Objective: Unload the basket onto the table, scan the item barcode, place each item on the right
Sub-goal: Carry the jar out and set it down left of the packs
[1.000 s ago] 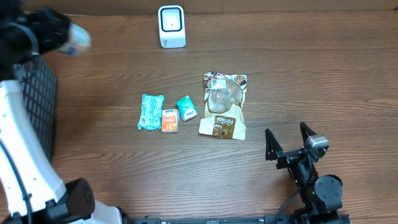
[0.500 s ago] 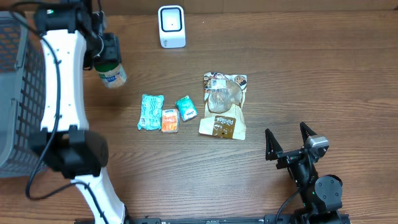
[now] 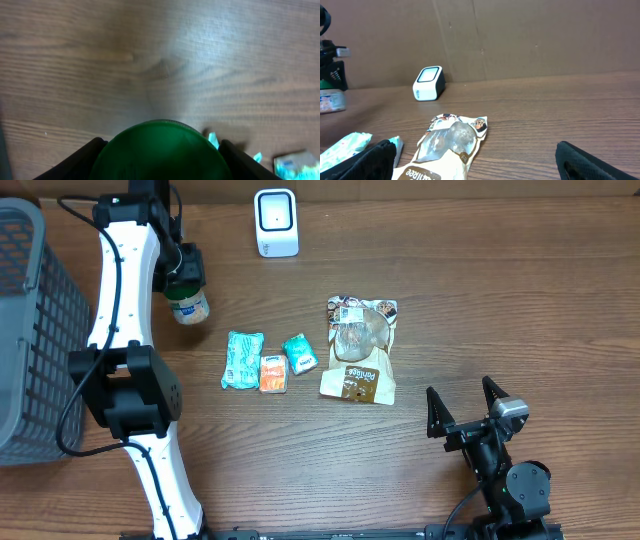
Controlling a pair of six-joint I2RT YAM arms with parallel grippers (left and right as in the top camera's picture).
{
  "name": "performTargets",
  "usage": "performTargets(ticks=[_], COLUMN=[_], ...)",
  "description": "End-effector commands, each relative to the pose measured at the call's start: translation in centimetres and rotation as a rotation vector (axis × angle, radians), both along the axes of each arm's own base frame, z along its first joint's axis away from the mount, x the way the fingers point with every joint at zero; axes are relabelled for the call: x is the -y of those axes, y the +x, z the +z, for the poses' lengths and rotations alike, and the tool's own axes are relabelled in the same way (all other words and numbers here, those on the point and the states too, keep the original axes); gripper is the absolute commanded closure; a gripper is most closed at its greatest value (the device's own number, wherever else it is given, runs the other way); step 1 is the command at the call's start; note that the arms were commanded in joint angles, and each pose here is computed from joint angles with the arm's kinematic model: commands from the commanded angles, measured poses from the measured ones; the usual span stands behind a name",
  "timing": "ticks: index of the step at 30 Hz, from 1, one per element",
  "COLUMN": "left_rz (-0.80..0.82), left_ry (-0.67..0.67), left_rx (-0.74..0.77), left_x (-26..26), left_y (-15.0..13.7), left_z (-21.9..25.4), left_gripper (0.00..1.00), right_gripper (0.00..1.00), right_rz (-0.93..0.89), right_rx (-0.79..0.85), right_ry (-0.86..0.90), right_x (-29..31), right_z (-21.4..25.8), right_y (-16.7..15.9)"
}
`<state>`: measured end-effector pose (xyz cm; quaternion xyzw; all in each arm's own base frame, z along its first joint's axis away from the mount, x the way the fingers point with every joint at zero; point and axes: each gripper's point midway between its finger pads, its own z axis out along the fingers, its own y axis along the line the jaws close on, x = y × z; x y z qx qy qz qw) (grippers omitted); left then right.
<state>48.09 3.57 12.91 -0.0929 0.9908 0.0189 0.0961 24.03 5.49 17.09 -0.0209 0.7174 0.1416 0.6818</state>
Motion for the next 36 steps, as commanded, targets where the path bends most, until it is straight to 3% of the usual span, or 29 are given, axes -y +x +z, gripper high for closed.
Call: performTargets(ticks=[1,10,19,22,25,31,36], left_rz=[0.033,0.097,0.120,0.116,0.107,0.108,0.112], left_ry=[0.077,0.097,0.087,0.087,0.090,0.086,0.079], left_rx=[0.006,-0.020,-0.015,-0.047,-0.074,-0.046,0.072], left_x=[-0.3,0.0,0.4,0.6,0.6,0.6,0.6], left_y=[0.4,-0.2,-0.3,-1.1,-1.8,-1.2,-0.1], left_z=[-1.1,-8.2,-8.6,-8.7,-8.7,-6.1,0.4], left_gripper=[0.45,0.45,0.39,0.28,0.03,0.00,0.00], right_gripper=[0.00,0.00,0.00,0.00,0.00,0.00,0.00], right_rz=[-0.012,-0.012,-0.012,-0.012,-0.012,-0.012,-0.012], right_rx=[0.003,0.003,0.003,0.003,0.003,0.003,0.003], right_ry=[0.004,0.004,0.004,0.004,0.004,0.004,0.004], right_x=[0.2,0.2,0.2,0.2,0.2,0.2,0.2], right_z=[-0.2,-0.2,-0.2,-0.2,-0.2,-0.2,-0.2], right_y=[0.1,0.1,0.1,0.1,0.1,0.1,0.1])
